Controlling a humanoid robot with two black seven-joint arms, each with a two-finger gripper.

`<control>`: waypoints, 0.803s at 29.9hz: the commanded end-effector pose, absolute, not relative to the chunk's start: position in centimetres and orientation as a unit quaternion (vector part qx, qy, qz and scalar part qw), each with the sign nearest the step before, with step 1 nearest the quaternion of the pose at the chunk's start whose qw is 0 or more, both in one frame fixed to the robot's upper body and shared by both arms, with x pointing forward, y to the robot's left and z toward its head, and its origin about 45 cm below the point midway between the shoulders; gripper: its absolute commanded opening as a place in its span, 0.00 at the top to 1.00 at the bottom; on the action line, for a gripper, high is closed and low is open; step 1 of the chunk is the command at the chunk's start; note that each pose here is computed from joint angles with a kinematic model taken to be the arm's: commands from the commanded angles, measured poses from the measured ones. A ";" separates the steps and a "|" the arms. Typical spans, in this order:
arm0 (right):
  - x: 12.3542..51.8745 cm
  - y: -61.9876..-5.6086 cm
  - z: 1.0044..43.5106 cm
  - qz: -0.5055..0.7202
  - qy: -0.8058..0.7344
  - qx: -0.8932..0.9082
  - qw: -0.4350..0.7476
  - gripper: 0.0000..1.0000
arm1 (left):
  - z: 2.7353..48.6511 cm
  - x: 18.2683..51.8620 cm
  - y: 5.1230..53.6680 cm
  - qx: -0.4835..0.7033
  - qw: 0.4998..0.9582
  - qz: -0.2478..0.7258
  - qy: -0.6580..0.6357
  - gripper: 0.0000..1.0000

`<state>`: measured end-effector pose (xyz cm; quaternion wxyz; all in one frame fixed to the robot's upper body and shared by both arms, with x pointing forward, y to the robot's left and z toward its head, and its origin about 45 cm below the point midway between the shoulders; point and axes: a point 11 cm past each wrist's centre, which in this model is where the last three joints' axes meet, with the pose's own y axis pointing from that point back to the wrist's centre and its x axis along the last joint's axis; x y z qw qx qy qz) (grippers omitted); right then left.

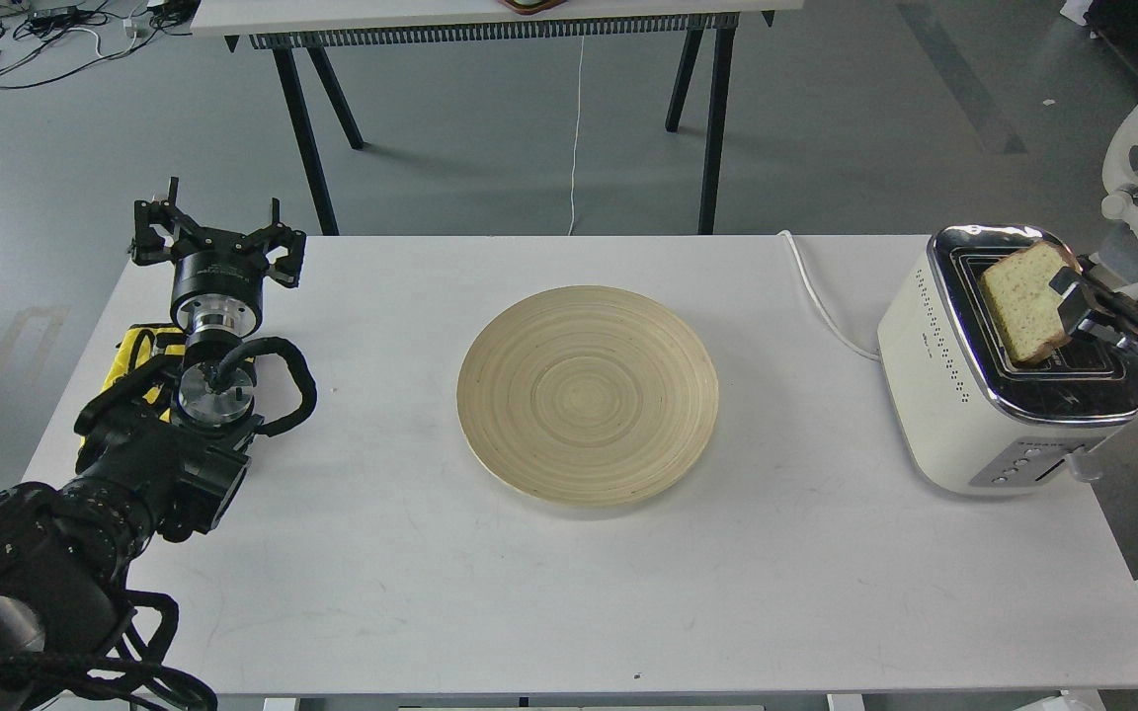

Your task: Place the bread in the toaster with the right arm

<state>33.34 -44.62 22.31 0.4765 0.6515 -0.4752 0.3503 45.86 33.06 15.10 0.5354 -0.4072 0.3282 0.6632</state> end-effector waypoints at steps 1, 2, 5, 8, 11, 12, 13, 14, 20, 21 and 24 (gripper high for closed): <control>33.7 -44.0 22.0 0.350 -0.475 0.656 0.471 0.19 | 15.1 45.9 33.0 -0.407 0.536 0.663 0.328 0.00; 33.7 -44.0 22.1 0.349 -0.478 0.655 0.470 0.09 | 15.1 45.9 33.1 -0.407 0.535 0.663 0.328 0.00; 33.9 -43.8 22.5 0.350 -0.482 0.656 0.464 0.01 | 15.1 45.9 33.0 -0.406 0.536 0.663 0.328 0.00; 34.3 -43.5 23.6 0.355 -0.488 0.656 0.453 0.01 | 15.1 45.9 33.1 -0.407 0.535 0.663 0.328 0.00; 34.6 -44.2 27.2 0.366 -0.516 0.644 0.430 0.01 | 15.1 45.9 33.1 -0.407 0.535 0.663 0.328 0.00; 34.7 -44.3 28.4 0.361 -0.526 0.646 0.419 0.01 | 15.1 45.9 33.1 -0.407 0.535 0.663 0.328 0.00; 34.9 -44.0 29.5 0.349 -0.535 0.655 0.403 0.01 | 15.1 45.9 33.0 -0.406 0.536 0.663 0.328 0.00; 35.3 -43.7 30.7 0.323 -0.547 0.672 0.382 0.01 | 15.1 45.9 33.0 -0.407 0.536 0.663 0.328 0.00; 37.9 -42.3 35.8 0.156 -0.578 0.774 0.206 0.01 | 15.1 45.9 33.0 -0.407 0.536 0.663 0.328 0.00; 38.2 -41.6 35.7 0.141 -0.575 0.784 0.185 0.01 | 15.1 45.9 33.1 -0.407 0.535 0.663 0.328 0.00; 40.1 -37.4 33.6 0.096 -0.559 0.813 0.128 0.01 | 15.1 45.9 33.1 -0.407 0.535 0.663 0.328 0.00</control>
